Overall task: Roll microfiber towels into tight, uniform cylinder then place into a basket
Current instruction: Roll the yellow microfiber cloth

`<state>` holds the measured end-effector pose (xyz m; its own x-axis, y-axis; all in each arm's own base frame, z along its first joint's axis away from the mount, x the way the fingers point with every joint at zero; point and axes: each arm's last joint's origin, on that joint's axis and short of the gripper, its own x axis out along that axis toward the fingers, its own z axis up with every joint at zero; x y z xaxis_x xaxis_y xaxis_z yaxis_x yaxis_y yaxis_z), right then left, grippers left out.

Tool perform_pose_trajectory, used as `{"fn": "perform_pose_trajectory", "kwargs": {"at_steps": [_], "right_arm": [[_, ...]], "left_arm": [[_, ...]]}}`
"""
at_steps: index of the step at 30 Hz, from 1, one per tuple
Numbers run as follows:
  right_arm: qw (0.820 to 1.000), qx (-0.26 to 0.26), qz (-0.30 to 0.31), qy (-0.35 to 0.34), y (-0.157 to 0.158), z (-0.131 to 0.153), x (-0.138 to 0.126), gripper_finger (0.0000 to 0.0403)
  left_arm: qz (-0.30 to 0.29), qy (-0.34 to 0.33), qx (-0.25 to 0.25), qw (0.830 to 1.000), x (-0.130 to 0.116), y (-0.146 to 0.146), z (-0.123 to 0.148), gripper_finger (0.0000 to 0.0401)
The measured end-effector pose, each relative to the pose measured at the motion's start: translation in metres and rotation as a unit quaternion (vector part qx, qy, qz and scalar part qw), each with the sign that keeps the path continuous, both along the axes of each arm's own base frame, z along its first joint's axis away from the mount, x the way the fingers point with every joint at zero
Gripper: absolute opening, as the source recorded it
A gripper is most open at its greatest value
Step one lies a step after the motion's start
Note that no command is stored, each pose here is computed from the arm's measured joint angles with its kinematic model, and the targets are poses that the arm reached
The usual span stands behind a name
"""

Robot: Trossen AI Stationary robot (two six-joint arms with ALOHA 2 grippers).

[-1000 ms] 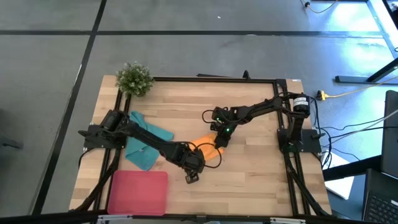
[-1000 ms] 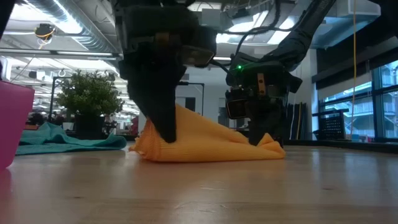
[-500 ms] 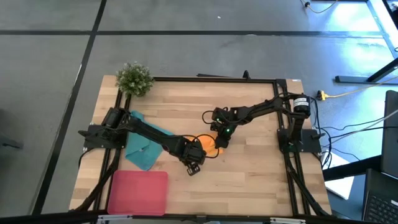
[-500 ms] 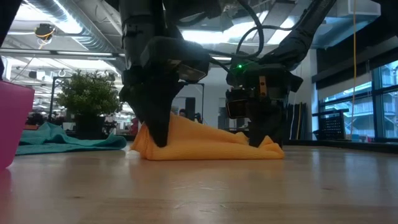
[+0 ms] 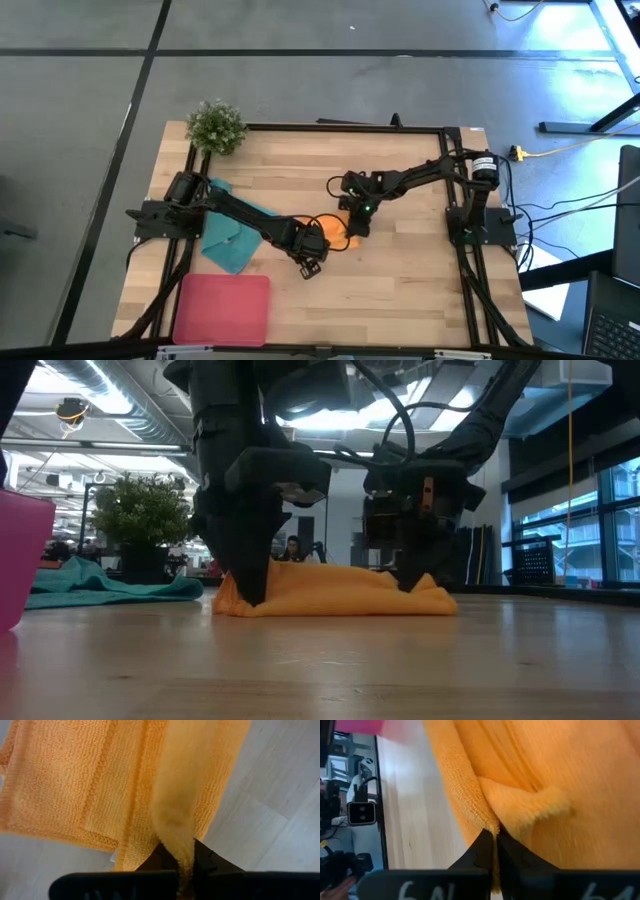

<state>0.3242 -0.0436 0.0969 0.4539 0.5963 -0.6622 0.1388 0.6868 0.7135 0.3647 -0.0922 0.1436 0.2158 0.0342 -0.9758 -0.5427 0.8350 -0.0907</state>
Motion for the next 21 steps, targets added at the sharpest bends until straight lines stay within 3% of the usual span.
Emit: {"fn": "perform_pose_trajectory", "kwargs": {"at_steps": [6,15,21], "right_arm": [[1.000,-0.004,0.003,-0.027,-0.001,0.002,0.004,0.0025],[1.000,-0.004,-0.008,-0.023,-0.001,0.004,0.005,0.0100],[0.999,-0.009,-0.020,-0.027,-0.002,0.016,0.001,0.0110]], "left_arm": [[-0.004,0.000,0.003,1.000,0.000,0.000,-0.001,0.0000],[-0.004,0.000,0.004,1.000,0.000,0.000,-0.001,0.0000],[-0.006,0.000,0.006,1.000,0.000,-0.001,-0.002,0.0000]]}}
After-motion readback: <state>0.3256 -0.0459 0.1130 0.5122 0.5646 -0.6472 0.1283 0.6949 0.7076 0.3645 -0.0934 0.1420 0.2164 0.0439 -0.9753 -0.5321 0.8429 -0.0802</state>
